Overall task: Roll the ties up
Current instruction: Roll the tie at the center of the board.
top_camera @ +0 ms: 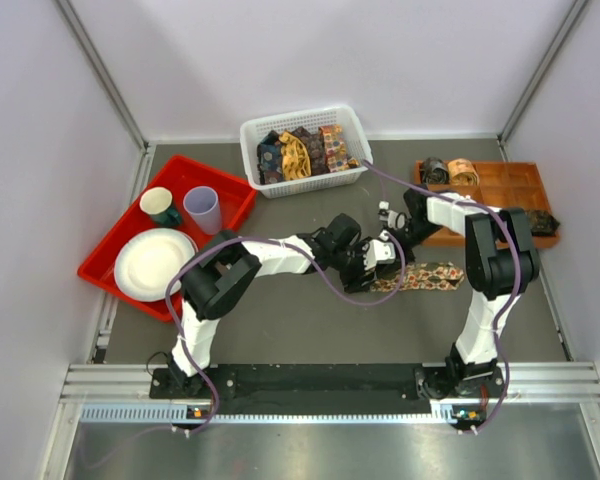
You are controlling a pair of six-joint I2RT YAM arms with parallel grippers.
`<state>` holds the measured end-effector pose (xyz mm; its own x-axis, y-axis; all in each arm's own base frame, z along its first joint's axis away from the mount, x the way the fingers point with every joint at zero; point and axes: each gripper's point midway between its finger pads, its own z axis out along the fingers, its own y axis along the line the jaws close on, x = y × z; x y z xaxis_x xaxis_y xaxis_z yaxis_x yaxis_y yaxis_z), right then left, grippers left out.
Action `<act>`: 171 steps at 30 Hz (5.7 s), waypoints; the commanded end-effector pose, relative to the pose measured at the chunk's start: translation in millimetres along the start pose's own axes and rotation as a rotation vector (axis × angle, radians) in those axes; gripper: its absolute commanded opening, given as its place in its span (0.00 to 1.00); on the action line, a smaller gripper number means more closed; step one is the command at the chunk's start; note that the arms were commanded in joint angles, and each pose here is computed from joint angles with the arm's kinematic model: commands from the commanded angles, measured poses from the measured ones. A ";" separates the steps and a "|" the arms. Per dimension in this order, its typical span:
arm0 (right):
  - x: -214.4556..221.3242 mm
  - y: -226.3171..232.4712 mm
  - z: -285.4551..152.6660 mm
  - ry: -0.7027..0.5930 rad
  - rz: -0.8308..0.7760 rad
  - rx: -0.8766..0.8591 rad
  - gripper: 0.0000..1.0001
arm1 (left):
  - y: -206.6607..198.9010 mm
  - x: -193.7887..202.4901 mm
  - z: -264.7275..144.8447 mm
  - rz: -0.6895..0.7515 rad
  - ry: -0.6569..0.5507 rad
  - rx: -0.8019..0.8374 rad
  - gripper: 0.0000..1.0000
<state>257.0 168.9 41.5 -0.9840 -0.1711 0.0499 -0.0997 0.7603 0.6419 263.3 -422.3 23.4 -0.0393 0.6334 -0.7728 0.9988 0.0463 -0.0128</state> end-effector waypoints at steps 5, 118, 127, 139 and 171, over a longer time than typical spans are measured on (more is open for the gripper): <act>-10.3 -52.1 -2.9 -0.037 -0.049 0.292 0.00 | -19.5 32.3 4.5 -0.124 -0.006 0.036 0.79; 7.3 -74.0 2.6 0.076 -0.016 0.245 0.18 | -26.5 46.5 -33.1 -0.038 0.147 0.027 0.10; -2.2 0.1 -33.8 -0.075 -0.117 -0.013 0.29 | -24.9 85.7 -35.0 -0.104 0.305 -0.021 0.11; 10.0 42.2 -13.8 -0.048 -0.065 -0.209 0.56 | -28.1 92.4 -29.8 -0.106 0.352 -0.033 0.18; -2.5 -6.9 14.0 -0.016 -0.101 -0.007 0.00 | -37.4 78.1 -21.5 -0.141 0.261 0.013 0.45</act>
<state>246.8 187.5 48.0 -0.9810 -0.1912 0.0327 -0.1005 0.6453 0.7573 253.3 -395.4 22.7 -0.0671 0.7049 -0.7061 0.9941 0.1080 0.0133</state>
